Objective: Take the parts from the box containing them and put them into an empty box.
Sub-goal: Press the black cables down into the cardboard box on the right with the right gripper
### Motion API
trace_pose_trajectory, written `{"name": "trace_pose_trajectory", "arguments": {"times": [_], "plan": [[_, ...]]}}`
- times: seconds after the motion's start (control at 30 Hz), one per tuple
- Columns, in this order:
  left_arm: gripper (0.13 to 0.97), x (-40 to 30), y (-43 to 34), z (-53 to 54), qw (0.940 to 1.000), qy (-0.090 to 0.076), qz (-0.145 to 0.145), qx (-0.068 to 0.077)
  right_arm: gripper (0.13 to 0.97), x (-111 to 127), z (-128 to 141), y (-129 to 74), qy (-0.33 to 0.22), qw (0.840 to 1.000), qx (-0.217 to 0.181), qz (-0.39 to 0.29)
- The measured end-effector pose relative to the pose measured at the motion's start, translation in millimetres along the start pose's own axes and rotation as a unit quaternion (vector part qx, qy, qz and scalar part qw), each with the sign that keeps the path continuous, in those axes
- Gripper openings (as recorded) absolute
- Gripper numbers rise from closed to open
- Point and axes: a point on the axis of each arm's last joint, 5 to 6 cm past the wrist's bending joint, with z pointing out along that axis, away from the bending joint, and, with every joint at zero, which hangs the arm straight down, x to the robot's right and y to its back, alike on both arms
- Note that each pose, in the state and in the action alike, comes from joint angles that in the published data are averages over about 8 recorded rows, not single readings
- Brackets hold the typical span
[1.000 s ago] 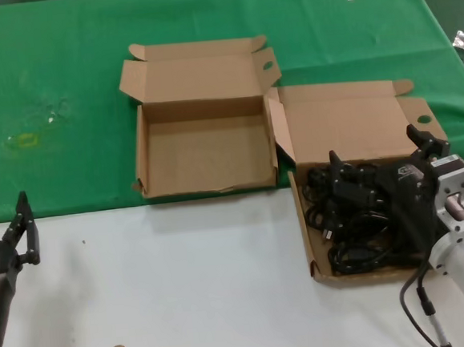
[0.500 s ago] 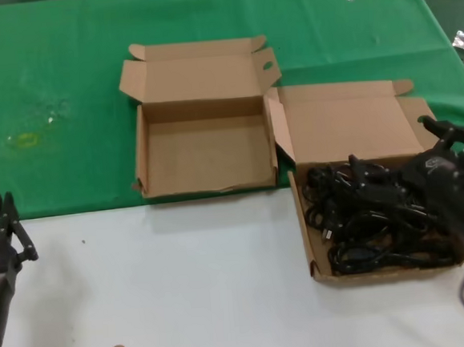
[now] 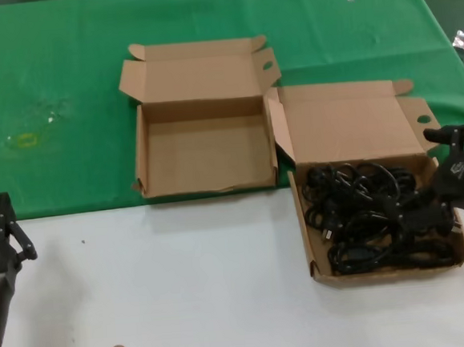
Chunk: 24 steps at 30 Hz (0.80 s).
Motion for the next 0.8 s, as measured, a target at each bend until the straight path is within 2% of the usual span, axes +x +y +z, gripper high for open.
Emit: {"name": "trace_pose_trajectory", "arguments": {"times": [0.4,0.8], "plan": [[0.152,0.0,0.0,0.0,1.0,0.0,0.0,0.0,0.966,28.7,-6.6,-23.3,-0.102,0.99,-0.089,-0.052],[0.152,0.0,0.0,0.0,1.0,0.0,0.0,0.0,0.966,45.9,4.4,-23.8,-0.161,0.971,-0.156,-0.079]]}}
